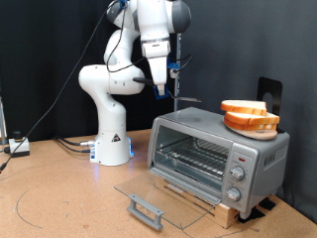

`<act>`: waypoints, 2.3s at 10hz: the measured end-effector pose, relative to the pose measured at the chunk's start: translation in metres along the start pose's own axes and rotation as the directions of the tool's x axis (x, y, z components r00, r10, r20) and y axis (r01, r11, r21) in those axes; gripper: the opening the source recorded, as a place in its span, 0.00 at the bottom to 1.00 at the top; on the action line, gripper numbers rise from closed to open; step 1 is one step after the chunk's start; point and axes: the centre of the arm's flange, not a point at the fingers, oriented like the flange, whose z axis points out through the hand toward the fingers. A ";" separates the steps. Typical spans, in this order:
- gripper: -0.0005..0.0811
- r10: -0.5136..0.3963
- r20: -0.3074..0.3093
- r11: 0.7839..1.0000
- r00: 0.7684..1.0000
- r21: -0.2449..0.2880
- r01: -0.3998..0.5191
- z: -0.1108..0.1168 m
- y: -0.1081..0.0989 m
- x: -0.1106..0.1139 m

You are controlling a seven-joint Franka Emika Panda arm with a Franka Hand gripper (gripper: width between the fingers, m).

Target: Make a piece of toast with the oven

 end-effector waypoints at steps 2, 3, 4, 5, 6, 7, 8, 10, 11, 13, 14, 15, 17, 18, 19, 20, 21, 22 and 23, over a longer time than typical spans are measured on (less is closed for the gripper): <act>0.49 -0.003 0.006 1.000 1.000 -0.009 0.003 0.013 0.002 0.007; 0.49 -0.005 -0.012 1.000 1.000 -0.014 0.005 0.019 0.001 0.014; 0.49 -0.006 -0.036 1.000 0.999 -0.013 0.006 0.024 -0.001 0.022; 0.49 -0.010 -0.054 1.000 0.998 -0.012 0.009 0.028 -0.004 0.030; 0.49 -0.014 -0.069 1.000 0.998 -0.006 0.014 0.031 -0.008 0.036; 0.49 -0.019 -0.077 1.000 0.997 0.003 0.019 0.031 -0.011 0.042; 0.49 -0.024 -0.084 1.000 0.996 0.012 0.025 0.030 -0.015 0.046; 0.49 -0.046 -0.102 0.999 0.994 0.020 0.049 0.025 -0.021 0.051; 0.49 -0.057 -0.115 0.998 0.992 0.027 0.060 0.023 -0.024 0.053; 0.49 -0.067 -0.129 0.997 0.989 0.030 0.071 0.019 -0.029 0.056; 0.49 -0.070 -0.134 0.997 0.988 0.030 0.075 0.017 -0.030 0.057; 0.49 -0.071 -0.139 0.997 0.988 0.028 0.076 0.016 -0.032 0.058; 0.49 -0.064 -0.154 0.998 0.986 0.001 0.065 0.017 -0.038 0.066; 0.49 -0.059 -0.161 0.998 0.985 -0.016 0.057 0.019 -0.043 0.073; 0.49 -0.053 -0.164 0.998 0.985 -0.023 0.050 0.022 -0.049 0.080; 0.49 -0.052 -0.163 0.998 0.985 -0.027 0.048 0.025 -0.055 0.087; 0.49 -0.052 -0.159 0.998 0.986 -0.027 0.048 0.028 -0.060 0.094; 0.49 -0.049 -0.157 0.999 0.986 -0.029 0.045 0.031 -0.065 0.101; 0.49 -0.042 -0.157 0.999 0.987 -0.030 0.038 0.035 -0.068 0.107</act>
